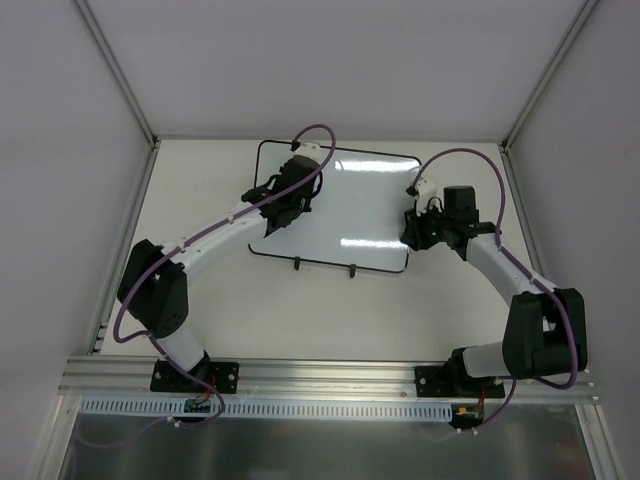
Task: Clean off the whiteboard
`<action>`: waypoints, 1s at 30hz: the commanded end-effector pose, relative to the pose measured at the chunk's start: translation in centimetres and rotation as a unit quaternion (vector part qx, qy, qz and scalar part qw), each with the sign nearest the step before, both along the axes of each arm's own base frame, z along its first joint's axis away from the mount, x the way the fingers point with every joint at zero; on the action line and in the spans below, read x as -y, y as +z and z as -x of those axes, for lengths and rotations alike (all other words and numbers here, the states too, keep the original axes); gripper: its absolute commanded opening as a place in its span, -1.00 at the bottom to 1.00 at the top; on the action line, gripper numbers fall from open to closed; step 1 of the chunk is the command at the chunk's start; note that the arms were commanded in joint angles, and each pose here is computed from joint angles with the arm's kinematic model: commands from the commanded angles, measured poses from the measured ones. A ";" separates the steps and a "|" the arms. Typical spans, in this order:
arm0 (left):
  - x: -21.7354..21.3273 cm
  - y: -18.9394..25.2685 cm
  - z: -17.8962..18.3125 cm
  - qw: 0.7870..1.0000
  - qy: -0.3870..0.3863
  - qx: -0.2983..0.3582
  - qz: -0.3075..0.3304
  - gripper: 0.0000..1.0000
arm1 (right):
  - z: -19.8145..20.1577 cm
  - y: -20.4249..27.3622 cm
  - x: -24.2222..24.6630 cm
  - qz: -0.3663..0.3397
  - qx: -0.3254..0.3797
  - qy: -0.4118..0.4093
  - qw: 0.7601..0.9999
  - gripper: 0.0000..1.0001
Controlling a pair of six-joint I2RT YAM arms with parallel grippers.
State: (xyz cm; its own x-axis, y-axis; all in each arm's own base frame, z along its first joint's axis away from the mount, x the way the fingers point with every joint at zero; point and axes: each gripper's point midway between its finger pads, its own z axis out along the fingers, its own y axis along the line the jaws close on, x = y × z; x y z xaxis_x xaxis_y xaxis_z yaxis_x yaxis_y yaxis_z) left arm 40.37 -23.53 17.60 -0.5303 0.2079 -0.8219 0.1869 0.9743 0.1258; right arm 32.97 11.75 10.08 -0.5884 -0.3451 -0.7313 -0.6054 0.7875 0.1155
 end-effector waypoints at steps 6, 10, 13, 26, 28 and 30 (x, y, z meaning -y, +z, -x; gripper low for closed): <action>-6.4 4.4 2.2 0.997 0.058 0.042 0.033 -1.00 | -0.9 3.2 1.7 -0.013 0.060 -0.046 0.997 0.18; -9.6 3.6 3.9 0.995 0.084 0.033 0.045 -1.00 | -0.7 4.8 2.6 -0.022 0.076 -0.080 0.994 0.53; -12.1 1.8 5.3 0.992 0.107 0.008 0.058 -1.00 | -0.5 6.3 3.5 -0.028 0.092 -0.119 0.988 0.78; -23.4 -8.4 11.1 0.936 0.286 -0.163 0.127 -1.00 | 2.6 11.8 7.4 -0.022 0.156 -0.244 0.957 0.98; -24.3 -9.3 10.7 0.928 0.299 -0.182 0.127 -1.00 | 3.3 12.1 8.0 -0.018 0.158 -0.258 0.953 0.98; -25.2 -9.9 9.9 0.918 0.315 -0.203 0.126 -1.00 | 4.0 12.1 8.1 -0.016 0.153 -0.262 0.953 0.98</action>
State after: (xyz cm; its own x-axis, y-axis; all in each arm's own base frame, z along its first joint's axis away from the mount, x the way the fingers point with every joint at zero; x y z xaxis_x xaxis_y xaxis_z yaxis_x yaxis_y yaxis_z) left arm 29.67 1.96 8.21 -0.7351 -0.3543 -0.5781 -0.4191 0.9076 -0.0234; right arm 30.01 4.77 22.37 -0.4031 -0.0719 -0.9123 -0.2131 0.9769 0.0171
